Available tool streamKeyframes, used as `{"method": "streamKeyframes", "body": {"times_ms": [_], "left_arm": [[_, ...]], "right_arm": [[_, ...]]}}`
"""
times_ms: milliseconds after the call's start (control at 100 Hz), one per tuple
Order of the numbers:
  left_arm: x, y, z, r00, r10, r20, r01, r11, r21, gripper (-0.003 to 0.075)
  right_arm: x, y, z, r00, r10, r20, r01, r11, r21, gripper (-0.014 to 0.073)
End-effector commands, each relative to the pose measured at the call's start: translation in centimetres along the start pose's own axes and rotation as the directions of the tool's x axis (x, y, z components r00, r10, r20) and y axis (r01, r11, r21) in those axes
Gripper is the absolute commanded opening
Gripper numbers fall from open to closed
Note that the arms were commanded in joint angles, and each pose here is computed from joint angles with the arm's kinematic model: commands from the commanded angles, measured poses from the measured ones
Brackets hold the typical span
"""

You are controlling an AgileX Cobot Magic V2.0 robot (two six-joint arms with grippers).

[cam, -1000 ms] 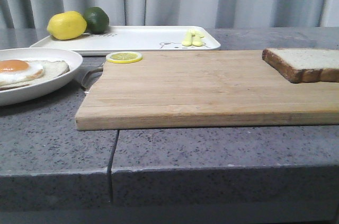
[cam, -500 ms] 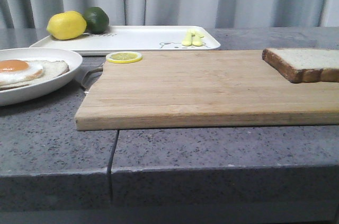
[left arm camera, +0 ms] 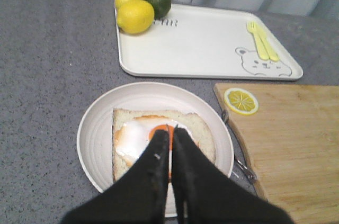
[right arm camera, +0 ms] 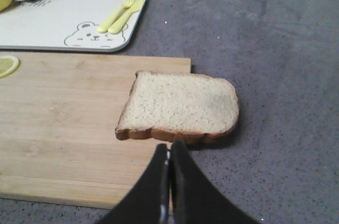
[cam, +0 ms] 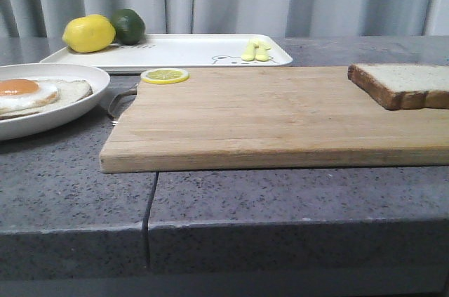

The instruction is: Place bread and move sandwich to tray

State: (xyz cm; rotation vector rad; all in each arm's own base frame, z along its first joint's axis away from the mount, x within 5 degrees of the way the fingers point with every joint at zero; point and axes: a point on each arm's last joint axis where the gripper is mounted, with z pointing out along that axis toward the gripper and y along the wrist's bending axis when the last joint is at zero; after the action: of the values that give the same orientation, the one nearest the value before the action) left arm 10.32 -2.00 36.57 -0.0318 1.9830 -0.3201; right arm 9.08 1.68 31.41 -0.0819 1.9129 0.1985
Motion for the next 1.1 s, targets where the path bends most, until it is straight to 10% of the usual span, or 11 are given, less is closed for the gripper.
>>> {"method": "streamKeyframes", "body": {"times_ms": [0,350,710,1090], "left_arm": [[-1.8,-0.2,1.1,1.0,-0.006,-0.017,0.006,1.0,0.005,-0.002],[-1.6,0.4,4.4,0.988,-0.003,-0.152,0.001,1.0,-0.014,0.0014],[-1.6,0.3,4.3,0.989,-0.002,-0.145,0.0,1.0,-0.013,0.0453],[-1.6,0.3,4.3,0.989,-0.002,-0.145,0.0,1.0,-0.013,0.0459]], "right_arm": [[-1.9,0.0,0.8,1.0,0.011,0.012,-0.011,1.0,0.003,-0.0066],[-1.5,0.1,2.6,0.993,0.051,-0.107,-0.052,0.999,-0.01,0.0002],[-1.8,0.2,2.6,0.993,0.091,-0.072,-0.093,0.995,-0.026,0.0429],[-2.4,0.2,2.6,0.993,0.114,-0.017,-0.114,0.993,-0.031,0.0432]]}}
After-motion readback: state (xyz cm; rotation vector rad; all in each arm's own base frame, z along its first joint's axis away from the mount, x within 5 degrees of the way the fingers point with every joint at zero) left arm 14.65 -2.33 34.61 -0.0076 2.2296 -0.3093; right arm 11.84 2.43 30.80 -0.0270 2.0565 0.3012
